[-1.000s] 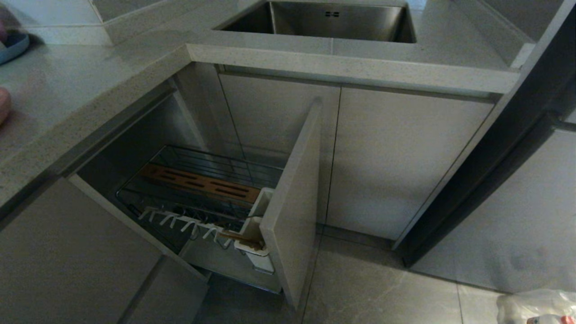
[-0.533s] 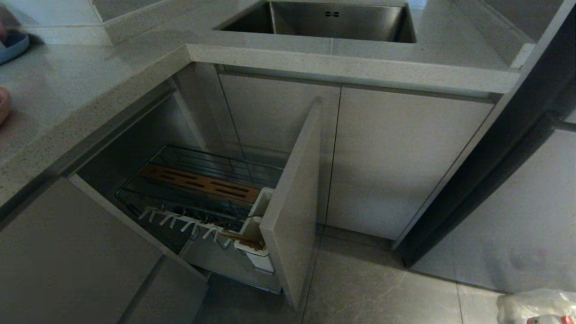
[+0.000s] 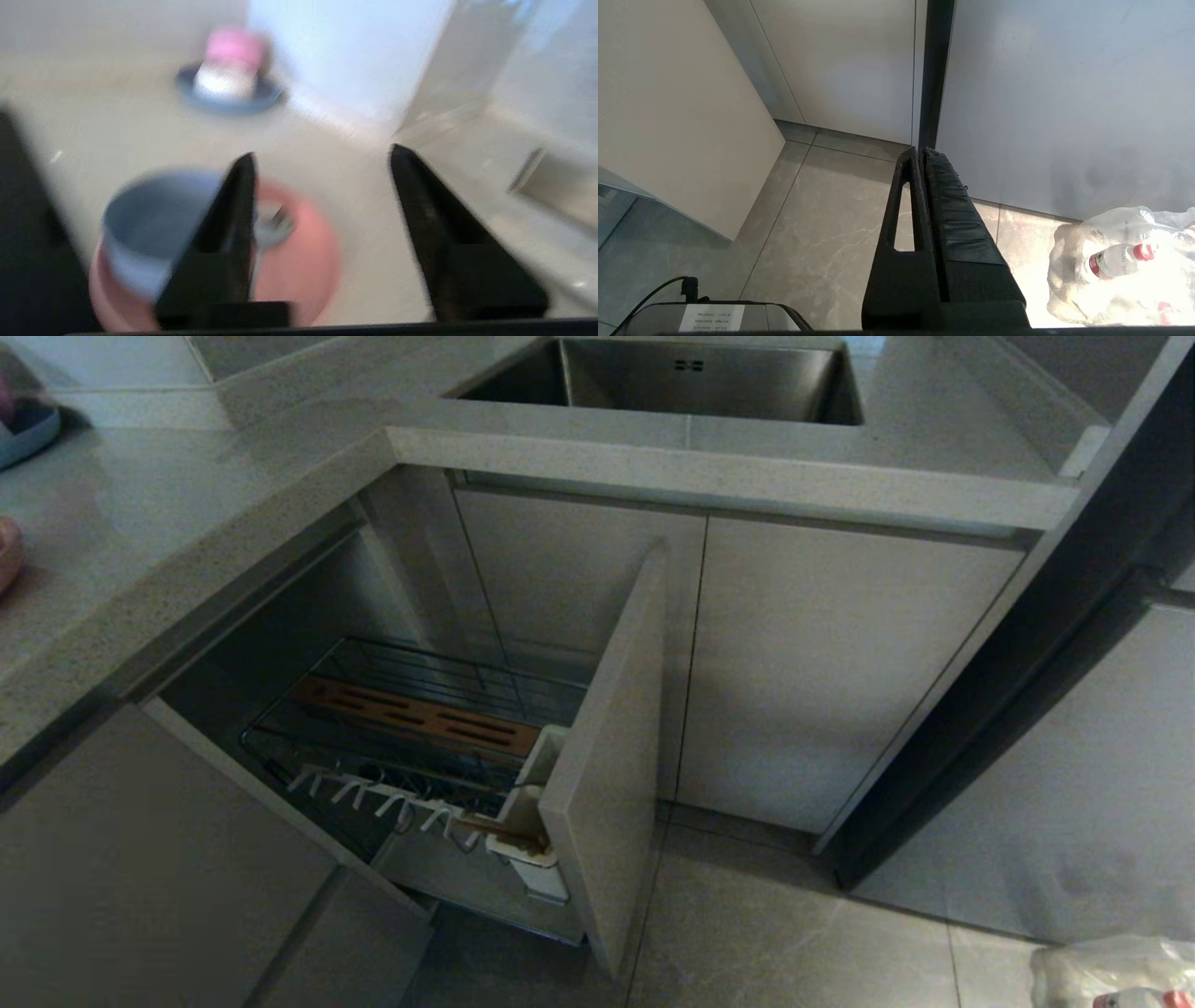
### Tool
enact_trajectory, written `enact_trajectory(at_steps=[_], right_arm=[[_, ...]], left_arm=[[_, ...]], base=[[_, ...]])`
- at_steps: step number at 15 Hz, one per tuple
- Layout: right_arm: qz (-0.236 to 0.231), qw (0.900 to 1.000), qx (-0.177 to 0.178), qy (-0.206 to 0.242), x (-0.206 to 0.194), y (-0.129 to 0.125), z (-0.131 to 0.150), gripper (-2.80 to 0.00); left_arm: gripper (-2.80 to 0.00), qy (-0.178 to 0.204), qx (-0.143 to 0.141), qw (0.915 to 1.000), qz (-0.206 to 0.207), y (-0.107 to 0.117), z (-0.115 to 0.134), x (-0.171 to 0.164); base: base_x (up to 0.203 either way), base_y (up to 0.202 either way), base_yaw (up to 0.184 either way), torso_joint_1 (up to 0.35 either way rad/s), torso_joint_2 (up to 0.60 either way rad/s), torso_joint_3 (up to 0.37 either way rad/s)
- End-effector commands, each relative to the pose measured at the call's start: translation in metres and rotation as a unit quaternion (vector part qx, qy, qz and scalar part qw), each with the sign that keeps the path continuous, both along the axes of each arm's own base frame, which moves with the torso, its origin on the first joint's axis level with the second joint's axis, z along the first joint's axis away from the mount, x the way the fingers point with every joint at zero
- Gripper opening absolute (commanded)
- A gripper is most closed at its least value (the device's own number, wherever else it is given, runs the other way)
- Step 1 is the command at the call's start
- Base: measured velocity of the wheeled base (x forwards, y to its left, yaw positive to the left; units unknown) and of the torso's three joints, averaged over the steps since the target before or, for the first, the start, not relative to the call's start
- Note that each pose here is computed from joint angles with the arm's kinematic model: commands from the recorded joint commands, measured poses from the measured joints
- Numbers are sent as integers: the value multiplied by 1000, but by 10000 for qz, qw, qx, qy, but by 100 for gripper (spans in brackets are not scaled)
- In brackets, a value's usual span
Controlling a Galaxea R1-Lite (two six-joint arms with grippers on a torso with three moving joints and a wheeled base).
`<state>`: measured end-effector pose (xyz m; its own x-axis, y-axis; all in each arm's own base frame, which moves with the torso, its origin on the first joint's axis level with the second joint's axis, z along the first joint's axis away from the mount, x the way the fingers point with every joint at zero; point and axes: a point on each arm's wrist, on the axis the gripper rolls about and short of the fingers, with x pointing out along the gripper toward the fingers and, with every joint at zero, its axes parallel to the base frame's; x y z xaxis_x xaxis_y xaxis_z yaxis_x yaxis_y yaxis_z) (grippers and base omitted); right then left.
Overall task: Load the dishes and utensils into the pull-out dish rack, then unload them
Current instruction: Take the chopsticks out of the cupboard
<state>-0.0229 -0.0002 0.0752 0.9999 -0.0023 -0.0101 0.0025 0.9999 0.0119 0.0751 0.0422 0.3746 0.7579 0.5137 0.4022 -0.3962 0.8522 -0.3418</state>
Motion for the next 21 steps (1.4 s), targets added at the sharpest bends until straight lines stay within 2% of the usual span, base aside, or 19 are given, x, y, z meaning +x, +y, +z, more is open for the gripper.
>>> enact_trajectory(at_steps=[1, 3, 5, 7, 9, 11, 12, 13, 15, 16, 17, 18, 19, 21], right_arm=[[4, 10000, 2, 3, 0, 0, 0, -280], [4, 10000, 2, 3, 0, 0, 0, -280], [-4, 10000, 2, 3, 0, 0, 0, -280], [4, 10000, 2, 3, 0, 0, 0, -280], [4, 10000, 2, 3, 0, 0, 0, -280], [4, 10000, 2, 3, 0, 0, 0, -280], [1, 10000, 2, 3, 0, 0, 0, -280], [4, 10000, 2, 3, 0, 0, 0, -280], [0, 10000, 2, 3, 0, 0, 0, -280], [4, 10000, 2, 3, 0, 0, 0, -280], [1, 10000, 2, 3, 0, 0, 0, -280], [-4, 10000, 2, 3, 0, 0, 0, -280], [2, 10000, -2, 3, 0, 0, 0, -280], [1, 10000, 2, 3, 0, 0, 0, -280]], left_arm=[[-280, -355, 218, 9989, -225, -8, 28, -8], [-280, -555, 382, 9959, -605, -15, 54, -11], [-280, -456, 507, 9918, -1077, -23, 75, -10], [-280, -8, 422, 9832, -1774, -31, 76, 4], [-280, 825, 262, 9641, -2509, -44, 62, 25], [-280, 1720, 218, 9314, -3201, -63, 45, 53], [-280, 2261, 275, 9099, -3466, -75, 31, 69], [-280, 2916, 336, 8858, -3593, -85, 14, 87], [-280, 3875, 455, 8330, -3924, -110, -14, 107], [-280, 4237, 476, 8103, -4020, -121, -26, 113], [-280, 4549, 401, 7912, -4068, -134, -38, 120], [-280, 4794, 309, 7820, -3970, -141, -48, 126], [-280, 4998, 115, 7794, -3777, -145, -57, 132], [-280, 5095, -590, 7832, -3515, -148, -66, 137]], base=[[0, 0, 0, 0, 0, 0], [0, 0, 0, 0, 0, 0], [0, 0, 0, 0, 0, 0], [0, 0, 0, 0, 0, 0], [0, 0, 0, 0, 0, 0], [0, 0, 0, 0, 0, 0], [0, 0, 0, 0, 0, 0], [0, 0, 0, 0, 0, 0], [0, 0, 0, 0, 0, 0], [0, 0, 0, 0, 0, 0], [0, 0, 0, 0, 0, 0], [0, 0, 0, 0, 0, 0], [0, 0, 0, 0, 0, 0], [0, 0, 0, 0, 0, 0]])
